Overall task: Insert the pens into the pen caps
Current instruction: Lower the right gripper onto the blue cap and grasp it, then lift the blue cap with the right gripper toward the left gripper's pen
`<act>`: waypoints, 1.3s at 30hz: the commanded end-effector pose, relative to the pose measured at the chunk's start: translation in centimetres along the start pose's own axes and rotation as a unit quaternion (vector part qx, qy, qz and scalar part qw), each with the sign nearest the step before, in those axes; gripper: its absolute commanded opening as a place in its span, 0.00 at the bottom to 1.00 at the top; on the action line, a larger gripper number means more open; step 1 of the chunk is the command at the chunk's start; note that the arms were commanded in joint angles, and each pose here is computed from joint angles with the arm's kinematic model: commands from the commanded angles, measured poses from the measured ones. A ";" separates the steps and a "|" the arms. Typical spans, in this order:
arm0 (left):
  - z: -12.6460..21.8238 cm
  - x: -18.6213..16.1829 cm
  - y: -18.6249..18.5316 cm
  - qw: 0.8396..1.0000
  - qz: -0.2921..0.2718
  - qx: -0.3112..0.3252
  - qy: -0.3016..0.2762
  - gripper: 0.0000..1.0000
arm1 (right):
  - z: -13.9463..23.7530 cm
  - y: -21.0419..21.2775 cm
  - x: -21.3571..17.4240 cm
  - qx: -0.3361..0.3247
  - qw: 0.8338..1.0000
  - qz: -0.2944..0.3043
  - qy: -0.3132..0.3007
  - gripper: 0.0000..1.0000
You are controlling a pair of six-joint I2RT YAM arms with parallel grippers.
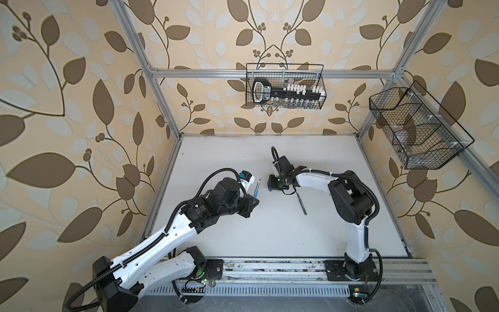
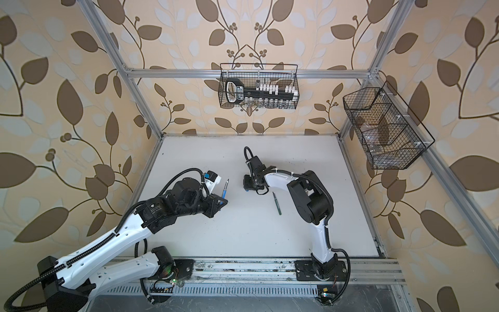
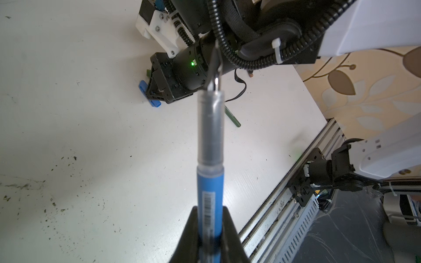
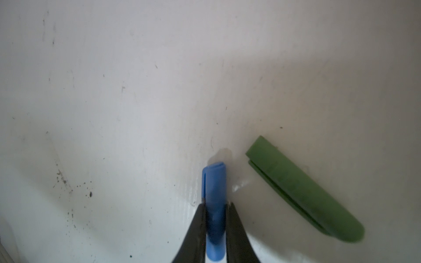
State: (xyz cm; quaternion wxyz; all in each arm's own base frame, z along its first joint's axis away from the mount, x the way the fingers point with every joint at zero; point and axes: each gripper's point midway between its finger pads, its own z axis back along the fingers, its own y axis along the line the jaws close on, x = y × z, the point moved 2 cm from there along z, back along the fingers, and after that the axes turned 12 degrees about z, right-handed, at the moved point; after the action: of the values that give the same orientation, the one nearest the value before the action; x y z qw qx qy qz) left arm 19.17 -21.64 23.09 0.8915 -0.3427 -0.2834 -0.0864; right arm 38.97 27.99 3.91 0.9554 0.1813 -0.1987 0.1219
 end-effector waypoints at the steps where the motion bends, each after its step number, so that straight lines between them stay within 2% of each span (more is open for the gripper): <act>1: 0.1 0.4 -0.2 1.000 -0.014 -0.003 -0.008 0.14 | -0.2 -0.5 -0.6 -0.018 1.000 0.008 0.020 0.12; 7: 0.1 0.4 -0.1 1.000 -0.014 -0.001 -0.011 0.14 | 0.6 -0.2 -0.2 -0.010 1.000 0.015 0.016 0.09; 11: 0.1 0.5 -0.1 1.000 -0.015 -0.001 -0.013 0.14 | 2.0 0.9 0.3 0.017 1.000 0.024 -0.001 0.08; 19: -0.9 0.3 -0.6 1.000 -0.017 -0.015 0.004 0.14 | 7.2 3.0 0.7 0.102 0.992 0.009 -0.067 0.07; 23: -1.3 0.5 -1.1 1.000 -0.013 -0.024 0.009 0.13 | 9.5 3.1 0.3 0.107 0.990 0.011 -0.090 0.06; 28: -1.5 1.0 -1.9 0.999 -0.011 -0.042 0.009 0.13 | 13.1 3.8 0.4 0.148 0.980 0.003 -0.136 0.06; 34: -2.4 1.1 -3.0 0.998 -0.004 -0.067 0.022 0.13 | 16.5 4.1 0.0 0.177 0.970 0.005 -0.165 0.07; 39: -3.0 0.8 -4.0 0.997 -0.012 -0.071 0.033 0.13 | 19.5 4.1 -0.2 0.217 0.955 -0.007 -0.200 0.08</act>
State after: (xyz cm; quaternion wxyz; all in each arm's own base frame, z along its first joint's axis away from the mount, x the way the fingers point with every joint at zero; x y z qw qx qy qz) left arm 19.70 -25.08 21.15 0.8950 -0.3645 -0.2321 -0.1108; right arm 31.48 24.06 20.18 0.8544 0.3726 -0.3419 0.1193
